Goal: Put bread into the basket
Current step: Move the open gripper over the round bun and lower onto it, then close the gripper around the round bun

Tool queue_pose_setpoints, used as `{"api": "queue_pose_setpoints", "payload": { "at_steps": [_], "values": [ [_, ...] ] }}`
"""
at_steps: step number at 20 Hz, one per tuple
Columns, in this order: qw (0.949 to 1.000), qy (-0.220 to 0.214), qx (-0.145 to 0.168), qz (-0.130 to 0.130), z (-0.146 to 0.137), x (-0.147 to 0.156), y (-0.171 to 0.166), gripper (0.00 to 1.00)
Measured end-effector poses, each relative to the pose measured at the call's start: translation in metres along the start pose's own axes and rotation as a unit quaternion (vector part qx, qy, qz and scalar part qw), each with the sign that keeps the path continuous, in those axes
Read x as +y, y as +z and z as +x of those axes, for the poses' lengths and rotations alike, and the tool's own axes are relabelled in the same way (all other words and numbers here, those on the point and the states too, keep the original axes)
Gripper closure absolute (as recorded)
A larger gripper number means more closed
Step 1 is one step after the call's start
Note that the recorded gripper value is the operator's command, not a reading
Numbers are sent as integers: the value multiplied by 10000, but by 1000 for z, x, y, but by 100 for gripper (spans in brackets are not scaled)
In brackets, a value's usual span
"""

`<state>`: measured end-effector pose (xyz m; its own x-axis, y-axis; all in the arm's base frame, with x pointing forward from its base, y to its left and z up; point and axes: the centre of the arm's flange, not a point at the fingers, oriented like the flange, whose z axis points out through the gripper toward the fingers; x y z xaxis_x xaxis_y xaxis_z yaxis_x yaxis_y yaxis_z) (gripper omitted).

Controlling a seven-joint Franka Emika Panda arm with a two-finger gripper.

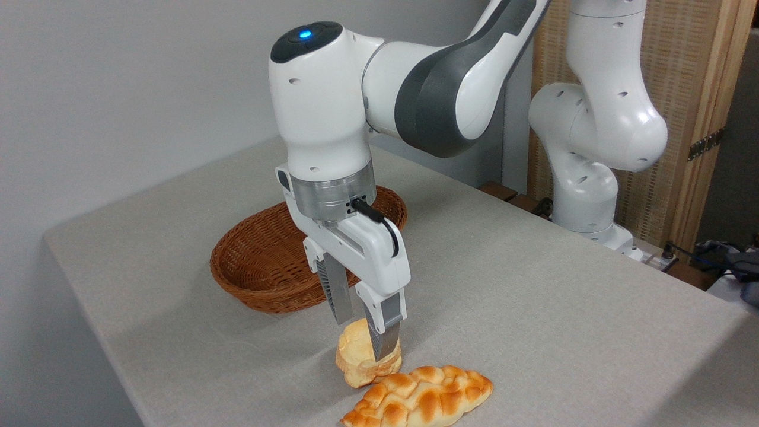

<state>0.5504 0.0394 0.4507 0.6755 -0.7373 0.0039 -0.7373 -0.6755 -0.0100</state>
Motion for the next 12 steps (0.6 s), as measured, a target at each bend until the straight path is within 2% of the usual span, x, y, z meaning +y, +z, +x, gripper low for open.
{"api": "queue_pose_setpoints", "payload": {
  "at_steps": [10, 11, 12],
  "values": [
    [10000, 21, -79, -43, 5, -2, 20, 0],
    [9999, 30, -103, -62, 7, -2, 24, 1],
    [9999, 37, -119, -73, 8, -2, 27, 11]
  ]
}}
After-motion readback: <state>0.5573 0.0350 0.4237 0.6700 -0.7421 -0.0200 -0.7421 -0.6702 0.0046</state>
